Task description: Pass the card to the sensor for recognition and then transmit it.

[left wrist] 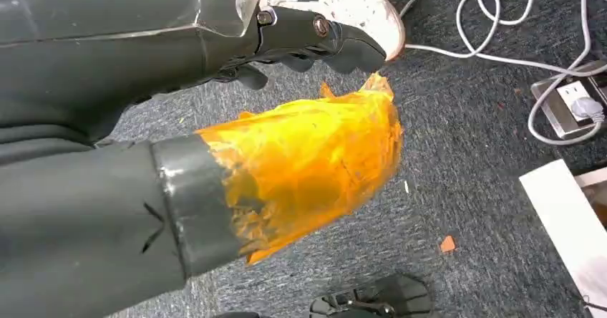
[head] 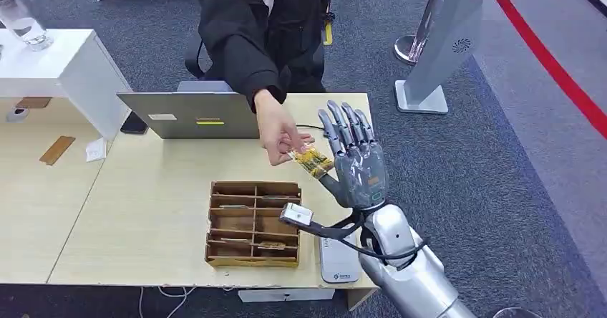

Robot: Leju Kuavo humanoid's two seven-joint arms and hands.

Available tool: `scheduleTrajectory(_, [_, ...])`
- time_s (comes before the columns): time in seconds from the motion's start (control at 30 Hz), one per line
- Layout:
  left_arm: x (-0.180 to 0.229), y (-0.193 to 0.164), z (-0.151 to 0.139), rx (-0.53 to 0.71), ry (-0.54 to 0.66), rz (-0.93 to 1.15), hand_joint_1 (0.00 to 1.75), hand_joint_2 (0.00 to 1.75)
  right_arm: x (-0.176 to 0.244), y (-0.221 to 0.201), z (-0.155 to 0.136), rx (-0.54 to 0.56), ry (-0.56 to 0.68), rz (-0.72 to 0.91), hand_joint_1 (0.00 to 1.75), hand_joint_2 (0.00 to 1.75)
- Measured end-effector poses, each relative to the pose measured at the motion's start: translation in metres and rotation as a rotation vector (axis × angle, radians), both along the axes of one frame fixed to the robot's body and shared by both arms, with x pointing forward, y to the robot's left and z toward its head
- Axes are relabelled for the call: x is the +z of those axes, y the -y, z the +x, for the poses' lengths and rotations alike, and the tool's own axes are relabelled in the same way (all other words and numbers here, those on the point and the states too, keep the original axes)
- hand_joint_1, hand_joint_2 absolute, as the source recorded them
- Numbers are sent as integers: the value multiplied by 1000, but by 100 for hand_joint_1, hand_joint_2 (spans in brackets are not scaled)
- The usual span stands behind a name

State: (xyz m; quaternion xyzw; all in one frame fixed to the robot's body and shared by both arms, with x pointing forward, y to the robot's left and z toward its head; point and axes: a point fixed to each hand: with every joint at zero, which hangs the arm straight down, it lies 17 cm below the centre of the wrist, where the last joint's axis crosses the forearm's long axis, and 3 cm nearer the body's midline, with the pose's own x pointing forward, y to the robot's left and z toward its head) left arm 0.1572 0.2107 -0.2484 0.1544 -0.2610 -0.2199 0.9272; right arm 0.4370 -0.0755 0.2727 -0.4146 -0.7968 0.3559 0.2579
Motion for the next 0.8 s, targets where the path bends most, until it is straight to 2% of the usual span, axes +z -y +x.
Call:
scheduleTrajectory(0.43, [0,0,1,3,1,0,0,0,2,0,-2,1,6,4,0,175])
scheduleTrajectory(0.47, [0,0,1,3,1,0,0,0,3,0,-2,1,7,5,30,175])
scheduleTrajectory(0.5, [0,0,1,3,1,0,0,0,3,1,-2,1,7,5,148,175])
scheduleTrajectory(0.53, [0,0,1,3,1,0,0,0,3,1,-2,1,7,6,175,175])
scheduleTrajectory(0.8, [0,-3,1,3,2,4,0,0,2,2,-3,3,0,19,175,175])
